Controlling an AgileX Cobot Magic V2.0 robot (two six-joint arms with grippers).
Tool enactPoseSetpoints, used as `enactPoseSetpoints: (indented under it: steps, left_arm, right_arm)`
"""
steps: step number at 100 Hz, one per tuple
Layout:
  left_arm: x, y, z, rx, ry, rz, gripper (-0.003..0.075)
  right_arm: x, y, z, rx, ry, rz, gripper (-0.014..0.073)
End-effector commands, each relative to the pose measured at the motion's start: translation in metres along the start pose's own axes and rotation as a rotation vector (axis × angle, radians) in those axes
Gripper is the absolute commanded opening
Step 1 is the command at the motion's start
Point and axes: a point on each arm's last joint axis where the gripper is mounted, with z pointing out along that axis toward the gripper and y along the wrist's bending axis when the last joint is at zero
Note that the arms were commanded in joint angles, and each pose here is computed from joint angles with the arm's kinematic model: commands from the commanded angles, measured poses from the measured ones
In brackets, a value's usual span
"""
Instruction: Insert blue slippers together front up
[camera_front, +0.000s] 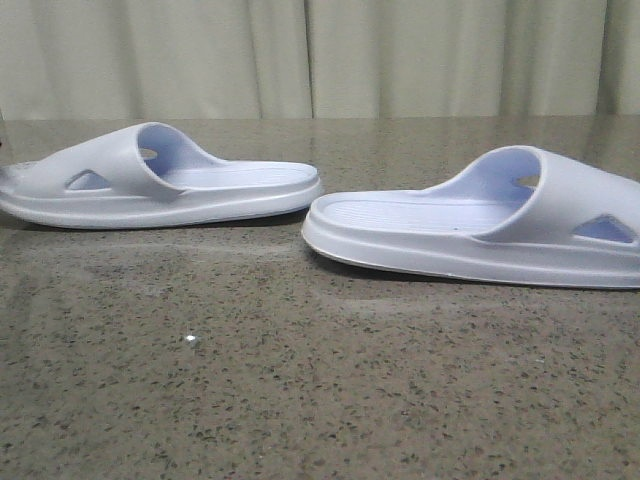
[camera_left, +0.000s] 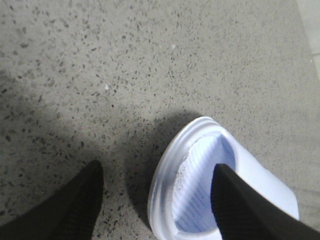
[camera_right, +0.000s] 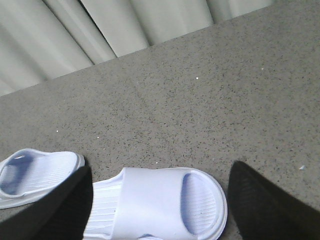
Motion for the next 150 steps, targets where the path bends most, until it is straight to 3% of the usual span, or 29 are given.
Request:
enactPoseSetpoints:
  steps: [1, 29, 62, 89, 150]
  left_arm:
    - [-0.006, -0.012, -0.004, 0.061, -0.027, 0.008, 0.041]
    - [-0.006, -0.009, 0.007, 0.052, 0.01, 0.006, 0.041]
    - [-0.014, -0.022, 0.012, 0.081, 0.03, 0.051, 0.041]
    - [-0.015, -0.024, 0.026, 0.087, 0.119, 0.028, 0.037]
    - [-0.004, -0.021, 0.042, 0.138, 0.29, 0.039, 0.0369]
  right_arm:
    - [-0.015, 0.005, -0.003, -0.028, -0.099, -0.005, 0.0488]
    - [-0.015, 0.005, -0.003, -0.028, -0.099, -0.005, 0.0488]
    - [-0.015, 0.005, -0.003, -0.028, -0.099, -0.005, 0.0488]
    - [-0.015, 0.005, -0.003, -0.028, -0.099, -0.005, 0.0488]
    - [-0.016, 0.005, -0.003, -0.029, -0.103, -0.005, 0.0488]
